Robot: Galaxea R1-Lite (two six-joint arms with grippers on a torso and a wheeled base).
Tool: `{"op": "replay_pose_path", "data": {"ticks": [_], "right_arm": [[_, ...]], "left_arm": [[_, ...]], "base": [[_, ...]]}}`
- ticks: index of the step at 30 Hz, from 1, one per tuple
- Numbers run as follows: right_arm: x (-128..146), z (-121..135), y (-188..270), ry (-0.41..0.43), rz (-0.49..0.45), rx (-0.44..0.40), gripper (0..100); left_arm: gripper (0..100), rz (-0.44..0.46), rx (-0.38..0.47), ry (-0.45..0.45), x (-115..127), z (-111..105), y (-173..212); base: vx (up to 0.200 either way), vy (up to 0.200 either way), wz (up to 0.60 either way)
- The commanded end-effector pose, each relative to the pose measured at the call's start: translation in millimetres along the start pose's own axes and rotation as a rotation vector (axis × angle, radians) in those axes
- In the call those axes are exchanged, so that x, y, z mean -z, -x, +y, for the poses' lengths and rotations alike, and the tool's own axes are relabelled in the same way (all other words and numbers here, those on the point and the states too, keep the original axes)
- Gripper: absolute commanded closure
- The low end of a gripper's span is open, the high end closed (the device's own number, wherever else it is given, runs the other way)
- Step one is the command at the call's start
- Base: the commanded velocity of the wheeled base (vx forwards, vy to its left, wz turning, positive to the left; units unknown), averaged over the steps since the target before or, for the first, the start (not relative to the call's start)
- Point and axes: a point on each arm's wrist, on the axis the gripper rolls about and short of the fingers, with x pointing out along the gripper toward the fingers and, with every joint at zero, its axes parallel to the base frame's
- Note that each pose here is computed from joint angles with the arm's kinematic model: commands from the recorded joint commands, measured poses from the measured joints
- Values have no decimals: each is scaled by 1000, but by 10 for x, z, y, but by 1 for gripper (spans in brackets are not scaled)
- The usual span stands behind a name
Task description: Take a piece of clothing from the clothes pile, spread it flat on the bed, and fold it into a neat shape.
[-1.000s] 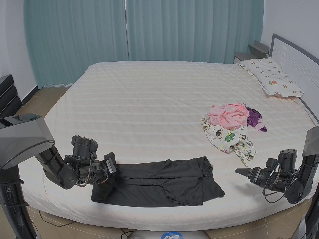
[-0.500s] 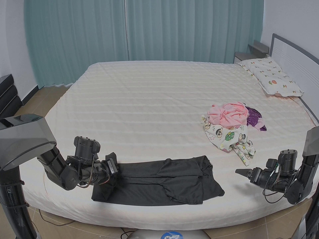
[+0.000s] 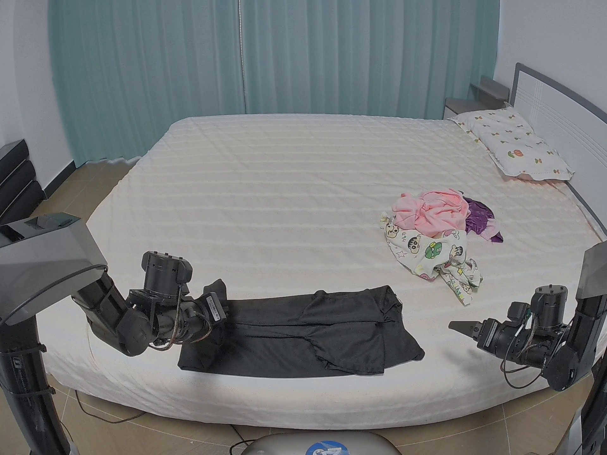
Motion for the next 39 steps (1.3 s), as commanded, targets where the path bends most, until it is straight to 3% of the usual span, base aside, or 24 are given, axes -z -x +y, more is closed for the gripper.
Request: {"op": "replay_pose_path", "data": {"ticks": [1,18,39], "right_arm": [[7,-5,-3,-2,4,2,0],[32,31,15,-24,-10,-23,0],[60,65,-16,-16,4,-36,0]], "left_arm": [[100,20,4,-6,37,-59,-16],[100,30,17,8,-29,-370,-81],[100,119,16,9,-7,-764,-258]], "base": [[0,-200,0],[0,-200,0],[0,-200,0]]}}
